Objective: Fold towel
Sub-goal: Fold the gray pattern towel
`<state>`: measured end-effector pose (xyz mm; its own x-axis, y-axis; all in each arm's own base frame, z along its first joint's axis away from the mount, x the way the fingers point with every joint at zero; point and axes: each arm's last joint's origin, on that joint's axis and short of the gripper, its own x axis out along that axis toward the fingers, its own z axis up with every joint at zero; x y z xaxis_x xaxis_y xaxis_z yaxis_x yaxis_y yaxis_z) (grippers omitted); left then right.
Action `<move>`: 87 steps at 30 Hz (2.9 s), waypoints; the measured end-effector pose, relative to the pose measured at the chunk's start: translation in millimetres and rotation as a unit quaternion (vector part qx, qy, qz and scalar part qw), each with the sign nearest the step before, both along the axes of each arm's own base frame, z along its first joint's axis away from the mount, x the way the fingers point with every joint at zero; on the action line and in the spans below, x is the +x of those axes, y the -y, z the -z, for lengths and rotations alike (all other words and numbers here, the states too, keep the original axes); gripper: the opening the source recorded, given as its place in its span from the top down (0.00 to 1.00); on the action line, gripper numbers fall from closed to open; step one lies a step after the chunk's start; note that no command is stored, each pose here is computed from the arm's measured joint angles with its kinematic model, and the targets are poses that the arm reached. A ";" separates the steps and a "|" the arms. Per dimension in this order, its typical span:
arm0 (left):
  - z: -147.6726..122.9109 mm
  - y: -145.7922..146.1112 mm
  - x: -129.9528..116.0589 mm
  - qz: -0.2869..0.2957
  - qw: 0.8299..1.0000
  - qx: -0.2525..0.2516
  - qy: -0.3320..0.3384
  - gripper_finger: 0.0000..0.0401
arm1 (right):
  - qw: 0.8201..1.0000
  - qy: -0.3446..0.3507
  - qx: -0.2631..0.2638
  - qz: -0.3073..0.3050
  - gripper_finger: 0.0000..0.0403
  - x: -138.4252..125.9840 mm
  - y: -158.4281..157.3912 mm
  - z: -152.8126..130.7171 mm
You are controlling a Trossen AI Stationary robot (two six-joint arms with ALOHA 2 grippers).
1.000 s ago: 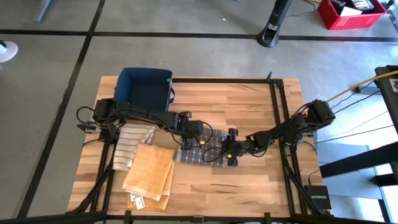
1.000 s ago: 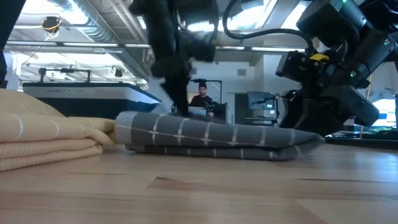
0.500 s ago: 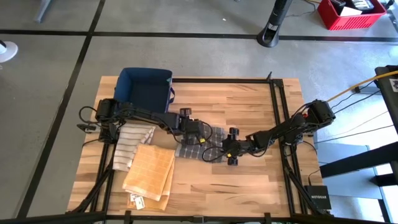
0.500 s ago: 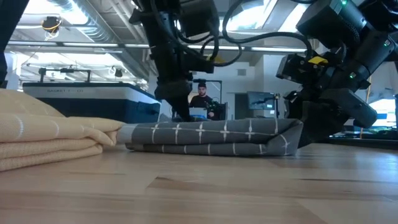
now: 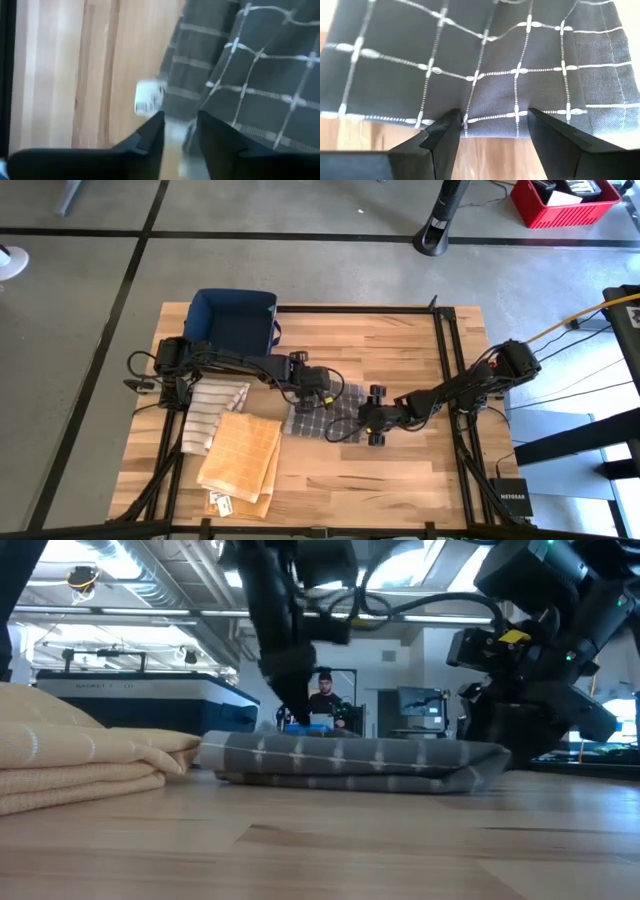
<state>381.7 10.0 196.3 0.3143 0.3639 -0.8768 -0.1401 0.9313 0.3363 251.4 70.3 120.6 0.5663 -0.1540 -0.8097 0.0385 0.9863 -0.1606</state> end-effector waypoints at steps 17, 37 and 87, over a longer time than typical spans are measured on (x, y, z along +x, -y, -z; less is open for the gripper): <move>45.8 63.3 -17.5 0.016 0.988 -0.150 0.033 0.60 | 0.997 0.067 -0.035 0.007 0.42 18.3 5.9 -7.0; 3.2 58.2 -23.3 -0.021 0.979 -0.160 0.126 0.61 | 0.998 0.053 0.025 0.021 0.42 10.5 10.8 -41.9; 53.3 56.7 -24.7 -0.115 0.959 -0.232 0.111 0.61 | 0.996 0.004 -0.038 0.076 0.42 4.6 23.1 5.8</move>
<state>356.9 -46.7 143.0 0.4697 0.0326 -0.8822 -0.3805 0.9092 -0.1690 256.0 47.2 114.8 0.5383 -0.2996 -0.7877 0.1884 0.9538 -0.2340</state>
